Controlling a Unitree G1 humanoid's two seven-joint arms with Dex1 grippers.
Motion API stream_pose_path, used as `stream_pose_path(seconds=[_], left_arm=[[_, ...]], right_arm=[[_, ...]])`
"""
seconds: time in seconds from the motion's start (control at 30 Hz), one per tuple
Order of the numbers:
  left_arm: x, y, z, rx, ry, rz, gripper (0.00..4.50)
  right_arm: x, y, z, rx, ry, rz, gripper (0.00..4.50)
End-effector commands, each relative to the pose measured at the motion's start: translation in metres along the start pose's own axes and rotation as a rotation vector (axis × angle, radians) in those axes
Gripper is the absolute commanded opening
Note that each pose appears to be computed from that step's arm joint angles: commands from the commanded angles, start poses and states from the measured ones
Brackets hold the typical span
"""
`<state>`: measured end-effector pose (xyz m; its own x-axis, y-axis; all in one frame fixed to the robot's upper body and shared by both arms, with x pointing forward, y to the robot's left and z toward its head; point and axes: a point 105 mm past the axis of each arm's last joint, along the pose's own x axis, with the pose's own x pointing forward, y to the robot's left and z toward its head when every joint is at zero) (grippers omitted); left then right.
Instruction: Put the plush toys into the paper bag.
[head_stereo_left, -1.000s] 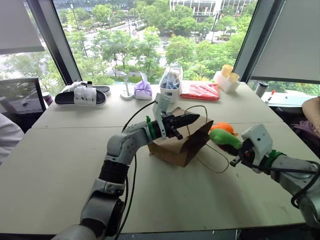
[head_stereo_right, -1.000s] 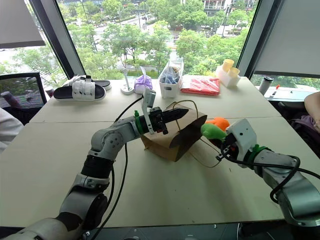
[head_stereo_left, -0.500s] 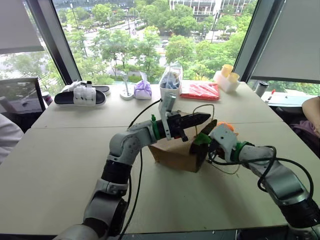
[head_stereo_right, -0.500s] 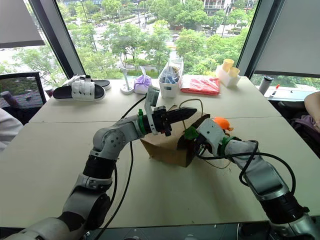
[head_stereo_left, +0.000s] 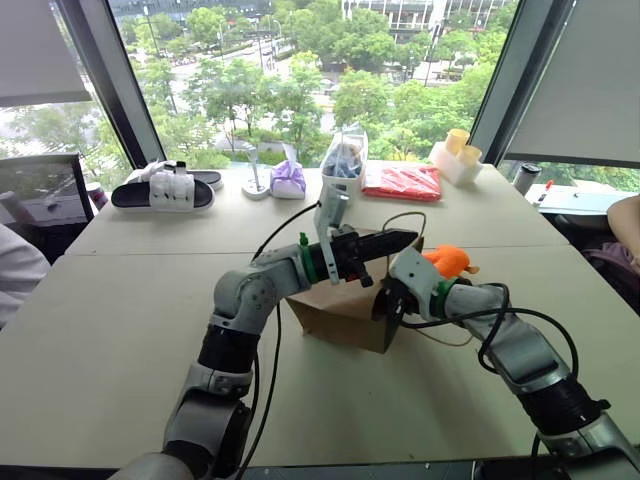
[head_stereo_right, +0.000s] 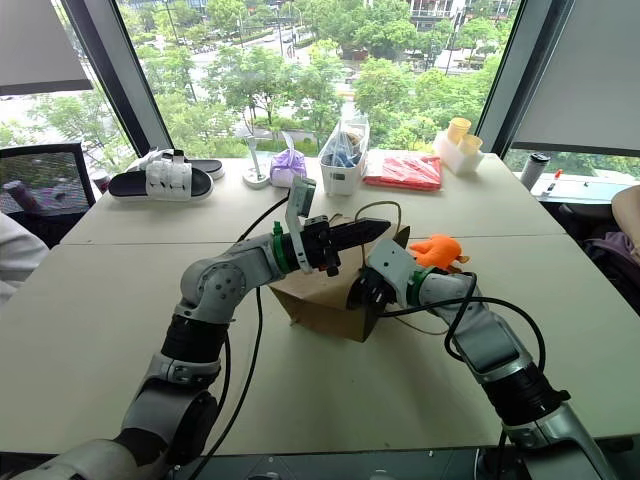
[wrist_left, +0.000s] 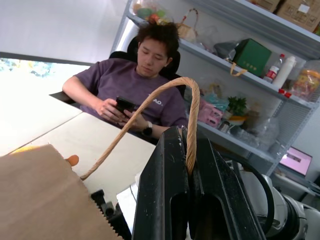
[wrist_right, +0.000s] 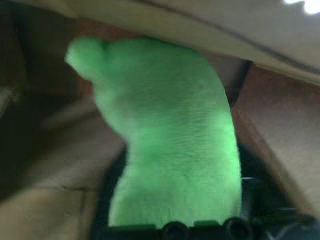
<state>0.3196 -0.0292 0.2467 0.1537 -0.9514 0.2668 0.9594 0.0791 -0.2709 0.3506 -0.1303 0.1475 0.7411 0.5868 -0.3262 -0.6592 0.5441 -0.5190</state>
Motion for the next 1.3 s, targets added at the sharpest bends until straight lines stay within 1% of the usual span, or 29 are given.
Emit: stream_pose_path(seconds=[0.03,0.07,0.13,0.27,0.33,0.4,0.47,0.53,0.6,0.67,0.8,0.87,0.93,0.97,1.07,1.1,1.17,1.3], left_arm=[[-0.002,0.001,0.01,0.04,-0.034,0.017,0.0],[-0.002,0.003,0.011,0.042,-0.039,0.03,0.0],[-0.004,0.01,0.013,0.051,-0.055,0.072,0.0],[-0.01,0.026,0.02,0.047,-0.092,0.155,0.0],[-0.012,0.029,0.023,0.047,-0.105,0.169,0.0],[-0.014,0.03,0.025,0.046,-0.112,0.174,0.0],[-0.018,0.031,0.027,0.048,-0.117,0.184,0.0],[-0.023,0.031,0.03,0.047,-0.122,0.188,0.0],[-0.025,0.03,0.031,0.048,-0.123,0.193,0.0],[-0.026,0.029,0.03,0.048,-0.119,0.192,0.0],[-0.025,0.029,0.028,0.051,-0.111,0.195,0.0],[-0.025,0.029,0.028,0.051,-0.112,0.197,0.0],[-0.024,0.029,0.028,0.052,-0.113,0.198,0.0],[-0.024,0.029,0.027,0.056,-0.113,0.199,0.0],[-0.023,0.027,0.026,0.067,-0.112,0.199,0.0],[-0.022,0.025,0.026,0.075,-0.116,0.195,0.0],[-0.019,0.021,0.027,0.098,-0.131,0.187,0.0],[-0.016,0.015,0.025,0.087,-0.15,0.175,0.0]], right_arm=[[-0.014,-0.014,0.012,0.0,-0.054,-0.067,4.0],[-0.018,-0.016,0.012,0.013,-0.067,-0.08,4.48],[-0.029,-0.018,0.016,0.076,-0.114,-0.089,4.48],[-0.062,-0.026,0.024,0.226,-0.218,-0.138,4.48],[-0.078,-0.031,0.026,0.315,-0.258,-0.152,4.48],[-0.088,-0.033,0.027,0.364,-0.28,-0.164,4.48],[-0.101,-0.048,0.021,0.424,-0.296,-0.246,4.48],[-0.11,-0.076,0.003,0.505,-0.296,-0.42,4.48],[-0.1,-0.099,-0.029,0.53,-0.174,-0.584,4.48],[-0.082,-0.11,-0.05,0.543,-0.067,-0.654,4.48],[-0.043,-0.124,-0.075,0.629,0.045,-0.719,4.48],[-0.023,-0.128,-0.083,0.691,0.067,-0.715,4.48],[-0.011,-0.129,-0.093,0.739,0.102,-0.721,4.48],[-0.006,-0.127,-0.099,0.751,0.141,-0.709,4.48],[0.0,-0.122,-0.112,0.73,0.224,-0.692,4.48],[0.001,-0.12,-0.117,0.714,0.246,-0.682,4.24],[0.002,-0.114,-0.123,0.677,0.283,-0.648,3.63],[0.002,-0.112,-0.126,0.663,0.289,-0.632,1.72]])
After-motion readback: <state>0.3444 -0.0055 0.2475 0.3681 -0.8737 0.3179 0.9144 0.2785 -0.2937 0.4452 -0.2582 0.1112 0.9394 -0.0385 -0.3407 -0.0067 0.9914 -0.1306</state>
